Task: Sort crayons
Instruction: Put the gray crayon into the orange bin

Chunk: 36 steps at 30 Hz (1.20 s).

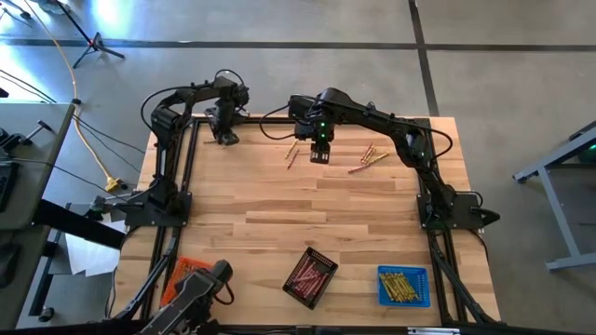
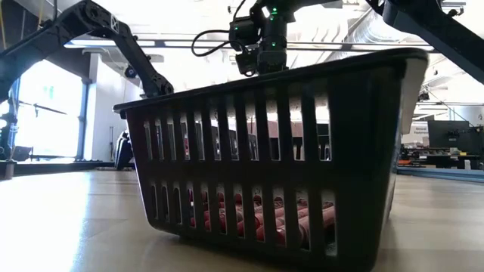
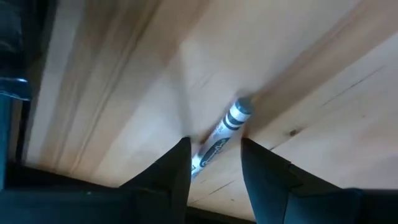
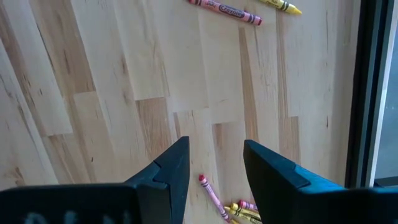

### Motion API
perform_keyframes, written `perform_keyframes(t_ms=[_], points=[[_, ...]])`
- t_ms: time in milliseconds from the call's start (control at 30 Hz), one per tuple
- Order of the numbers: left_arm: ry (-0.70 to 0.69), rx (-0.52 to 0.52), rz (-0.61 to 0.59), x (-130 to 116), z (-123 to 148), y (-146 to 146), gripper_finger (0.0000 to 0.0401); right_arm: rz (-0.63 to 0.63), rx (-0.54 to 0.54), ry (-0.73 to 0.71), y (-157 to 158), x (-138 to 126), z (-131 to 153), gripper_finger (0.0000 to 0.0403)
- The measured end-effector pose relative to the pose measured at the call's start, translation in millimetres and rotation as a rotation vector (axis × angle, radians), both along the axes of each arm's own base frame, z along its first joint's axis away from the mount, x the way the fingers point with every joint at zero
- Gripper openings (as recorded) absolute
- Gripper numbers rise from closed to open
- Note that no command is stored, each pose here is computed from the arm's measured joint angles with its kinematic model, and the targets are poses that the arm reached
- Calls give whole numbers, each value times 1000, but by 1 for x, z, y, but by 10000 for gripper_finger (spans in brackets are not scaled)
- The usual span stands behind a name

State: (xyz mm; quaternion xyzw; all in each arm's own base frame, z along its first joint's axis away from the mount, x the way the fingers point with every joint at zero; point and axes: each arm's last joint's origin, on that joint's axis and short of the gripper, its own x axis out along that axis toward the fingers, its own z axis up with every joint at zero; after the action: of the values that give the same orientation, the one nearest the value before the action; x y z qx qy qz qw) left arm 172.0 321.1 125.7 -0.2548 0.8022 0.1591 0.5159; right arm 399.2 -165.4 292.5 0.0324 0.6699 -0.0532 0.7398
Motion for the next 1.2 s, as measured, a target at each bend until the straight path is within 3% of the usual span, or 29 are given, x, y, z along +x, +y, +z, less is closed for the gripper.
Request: perform_keyframes(t_ms=[467, 1200], points=[[27, -81, -4, 1, 2, -8, 12, 26, 22, -34, 0, 2, 0, 138], [69, -95, -131, 41, 5, -38, 3, 3, 28, -31, 0, 2, 0, 138]])
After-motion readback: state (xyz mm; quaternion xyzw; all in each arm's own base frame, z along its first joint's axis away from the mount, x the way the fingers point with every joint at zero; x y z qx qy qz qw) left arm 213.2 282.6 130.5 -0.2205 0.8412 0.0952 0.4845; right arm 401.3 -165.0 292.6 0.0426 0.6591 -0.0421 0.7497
